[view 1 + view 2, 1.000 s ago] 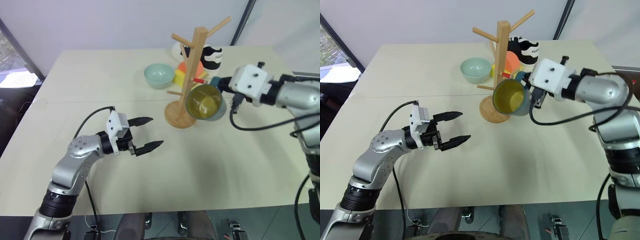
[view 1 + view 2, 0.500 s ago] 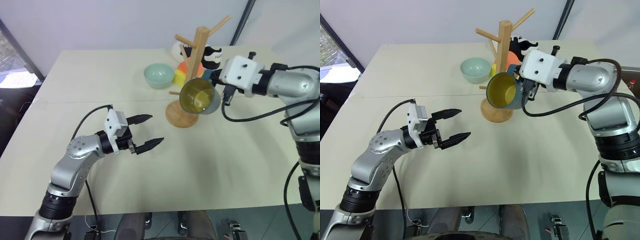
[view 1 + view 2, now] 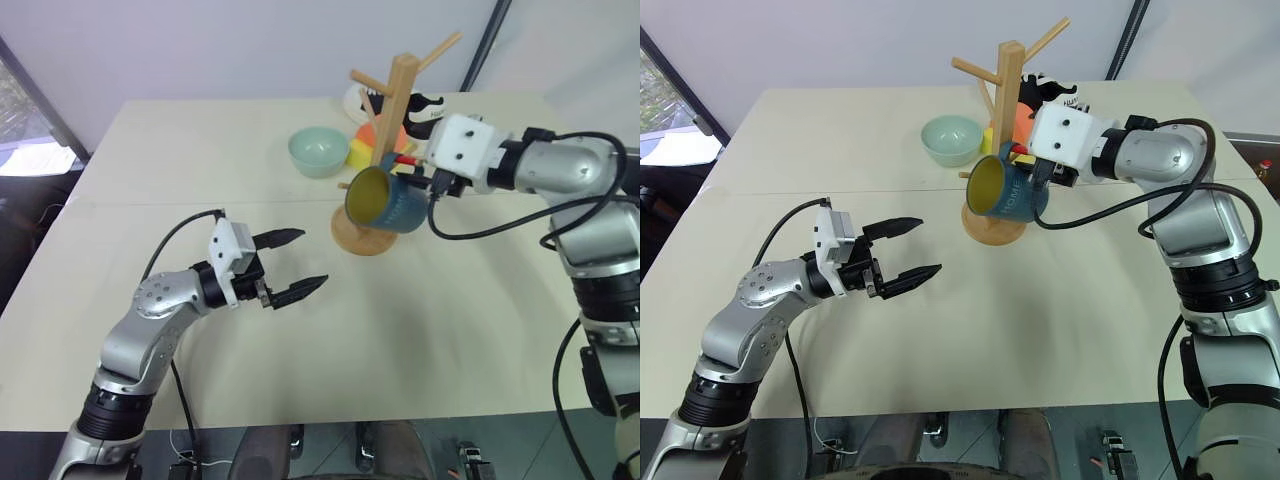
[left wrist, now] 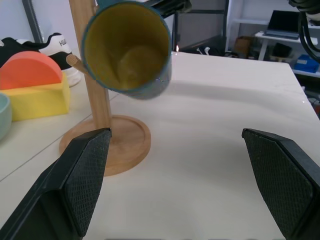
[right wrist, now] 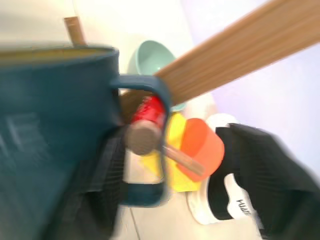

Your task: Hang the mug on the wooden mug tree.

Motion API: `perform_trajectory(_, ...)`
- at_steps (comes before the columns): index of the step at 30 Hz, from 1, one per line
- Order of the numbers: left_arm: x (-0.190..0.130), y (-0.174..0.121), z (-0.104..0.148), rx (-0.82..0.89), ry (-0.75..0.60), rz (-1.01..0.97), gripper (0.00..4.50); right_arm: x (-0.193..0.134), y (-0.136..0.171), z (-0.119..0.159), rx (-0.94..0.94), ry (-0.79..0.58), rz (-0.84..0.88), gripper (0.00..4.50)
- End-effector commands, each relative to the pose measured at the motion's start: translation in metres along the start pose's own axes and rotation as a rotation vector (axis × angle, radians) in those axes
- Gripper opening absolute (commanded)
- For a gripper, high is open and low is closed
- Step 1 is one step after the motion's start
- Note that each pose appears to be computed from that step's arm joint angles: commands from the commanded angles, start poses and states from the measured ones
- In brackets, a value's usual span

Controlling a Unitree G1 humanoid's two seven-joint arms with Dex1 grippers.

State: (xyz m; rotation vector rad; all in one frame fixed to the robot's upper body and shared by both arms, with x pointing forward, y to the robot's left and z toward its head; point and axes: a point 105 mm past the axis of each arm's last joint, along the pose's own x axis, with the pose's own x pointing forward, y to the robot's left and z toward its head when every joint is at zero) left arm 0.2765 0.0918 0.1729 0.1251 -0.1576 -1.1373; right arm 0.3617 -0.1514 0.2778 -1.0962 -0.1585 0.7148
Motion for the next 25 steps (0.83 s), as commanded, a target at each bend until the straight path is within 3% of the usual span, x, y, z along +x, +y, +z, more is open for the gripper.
perform_trajectory(1,-0.005,0.002,0.012,0.036,-0.032,0.017,4.5,-0.029,-0.022,0.008,0.012,-0.042,-0.092,3.37)
perform_trajectory(8,-0.022,0.028,0.0,-0.05,-0.024,0.214,4.5,-0.065,-0.021,-0.028,0.422,-0.155,-0.239,3.37)
perform_trajectory(15,-0.072,0.072,-0.038,-0.187,-0.03,0.64,4.5,-0.059,0.053,-0.097,0.911,-0.18,-0.323,3.37)
perform_trajectory(18,-0.092,0.078,-0.057,-0.22,0.001,0.768,4.5,-0.046,0.083,-0.11,0.957,-0.15,-0.321,3.37)
perform_trajectory(25,-0.113,0.071,-0.074,-0.214,0.053,0.861,4.5,-0.03,0.117,-0.125,1.019,-0.117,-0.315,3.37)
